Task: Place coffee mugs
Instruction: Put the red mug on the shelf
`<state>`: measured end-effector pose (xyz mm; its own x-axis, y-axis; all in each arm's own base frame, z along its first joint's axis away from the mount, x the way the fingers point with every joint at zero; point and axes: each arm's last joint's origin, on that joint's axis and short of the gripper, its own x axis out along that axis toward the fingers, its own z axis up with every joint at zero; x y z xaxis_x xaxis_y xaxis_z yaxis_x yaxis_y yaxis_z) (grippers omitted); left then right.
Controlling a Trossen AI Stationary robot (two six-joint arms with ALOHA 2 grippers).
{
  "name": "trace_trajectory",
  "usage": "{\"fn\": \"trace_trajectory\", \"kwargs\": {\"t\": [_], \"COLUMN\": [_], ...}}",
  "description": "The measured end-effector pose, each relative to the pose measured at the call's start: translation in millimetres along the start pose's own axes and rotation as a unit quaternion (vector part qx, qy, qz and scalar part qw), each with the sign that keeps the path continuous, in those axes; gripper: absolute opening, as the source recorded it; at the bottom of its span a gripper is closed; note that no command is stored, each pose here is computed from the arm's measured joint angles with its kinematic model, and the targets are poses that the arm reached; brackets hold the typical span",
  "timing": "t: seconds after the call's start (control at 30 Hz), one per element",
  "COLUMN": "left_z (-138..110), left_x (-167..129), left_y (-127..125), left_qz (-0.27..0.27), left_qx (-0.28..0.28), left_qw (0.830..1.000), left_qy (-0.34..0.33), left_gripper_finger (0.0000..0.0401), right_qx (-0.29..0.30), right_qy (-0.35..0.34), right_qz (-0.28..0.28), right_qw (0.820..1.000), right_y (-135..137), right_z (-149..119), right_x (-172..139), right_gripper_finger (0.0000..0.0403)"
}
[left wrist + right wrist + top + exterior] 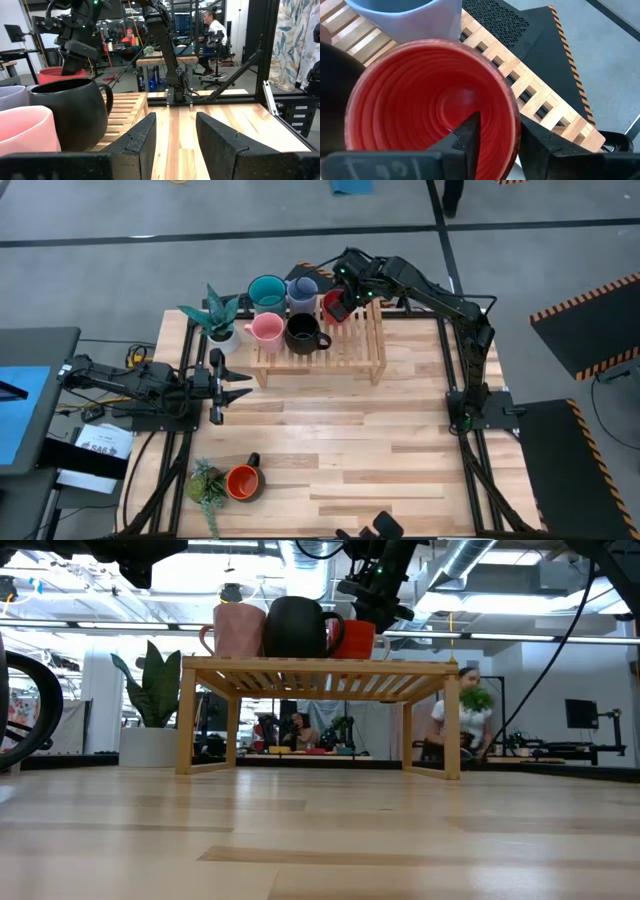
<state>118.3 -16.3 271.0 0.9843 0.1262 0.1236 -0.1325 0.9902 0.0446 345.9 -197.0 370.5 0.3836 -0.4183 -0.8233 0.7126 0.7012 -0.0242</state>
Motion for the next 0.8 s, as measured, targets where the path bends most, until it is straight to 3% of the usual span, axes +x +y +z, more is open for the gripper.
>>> {"fn": "trace_trajectory", "kwargs": {"t": [0.8], "left_z": [0.0], "left_x": [0.0], "left_y": [0.1], "left_qz": [0.001], "left_qx": [0.005], "left_qw": [1.0], "left_qy": [0.0], "left_gripper_finger": [0.0126], "right_qx": [-0.031], "right_qy": [-0.025], "right_qz": [0.001], "right_qw": [0.999], "right_y": [-2.4], "right_z": [5.4], "right_x": [0.3], "right_gripper_finger": [0.0159]}}
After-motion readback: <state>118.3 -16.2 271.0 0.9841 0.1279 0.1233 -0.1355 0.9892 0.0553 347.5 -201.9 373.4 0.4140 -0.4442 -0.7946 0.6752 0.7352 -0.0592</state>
